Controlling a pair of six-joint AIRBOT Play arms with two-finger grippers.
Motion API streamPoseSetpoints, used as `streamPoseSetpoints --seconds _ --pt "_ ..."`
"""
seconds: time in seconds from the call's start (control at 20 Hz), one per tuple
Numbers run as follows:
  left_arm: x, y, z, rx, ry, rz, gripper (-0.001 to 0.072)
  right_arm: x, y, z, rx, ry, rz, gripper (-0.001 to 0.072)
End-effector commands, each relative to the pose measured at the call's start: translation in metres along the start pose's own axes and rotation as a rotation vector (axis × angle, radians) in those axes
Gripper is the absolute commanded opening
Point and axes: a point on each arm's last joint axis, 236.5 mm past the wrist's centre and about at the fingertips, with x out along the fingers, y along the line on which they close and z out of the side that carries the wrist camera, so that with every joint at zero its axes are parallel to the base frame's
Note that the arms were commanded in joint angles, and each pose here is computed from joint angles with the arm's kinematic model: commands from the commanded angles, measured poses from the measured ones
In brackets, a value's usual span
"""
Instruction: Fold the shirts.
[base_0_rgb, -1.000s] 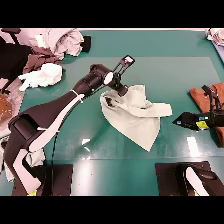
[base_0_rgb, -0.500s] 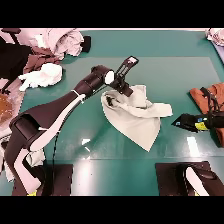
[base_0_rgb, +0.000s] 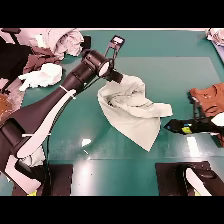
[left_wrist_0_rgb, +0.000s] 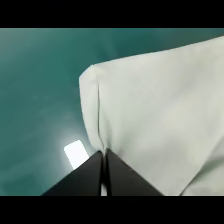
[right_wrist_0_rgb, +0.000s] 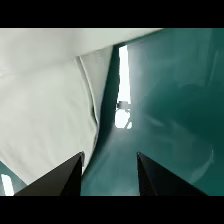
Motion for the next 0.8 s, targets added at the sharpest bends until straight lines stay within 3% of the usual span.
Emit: streamPoseSetpoints --seconds 0.0,0.4,0.6,0.75 --pt "-0.028 0.059 -0.006 -0.06 0.03 0.228 0.0022 0.036 0.016 -0.006 -0.11 0.05 -0.001 0.0405" --pt "-0.055 0.092 -0.052 -0.098 0.17 0.358 0.0022 0.068 0.04 -0.008 -0.154 0.06 -0.001 0.0397" --pt "-0.048 0.091 -0.084 -0.124 0.233 0.367 0.0023 0.056 0.049 0.01 -0.153 -0.035 0.015 0.0018" --pt "-0.056 0.099 -0.097 -0.139 0.261 0.396 0.0023 0.044 0.053 0.015 -0.171 -0.079 0.025 0.0016"
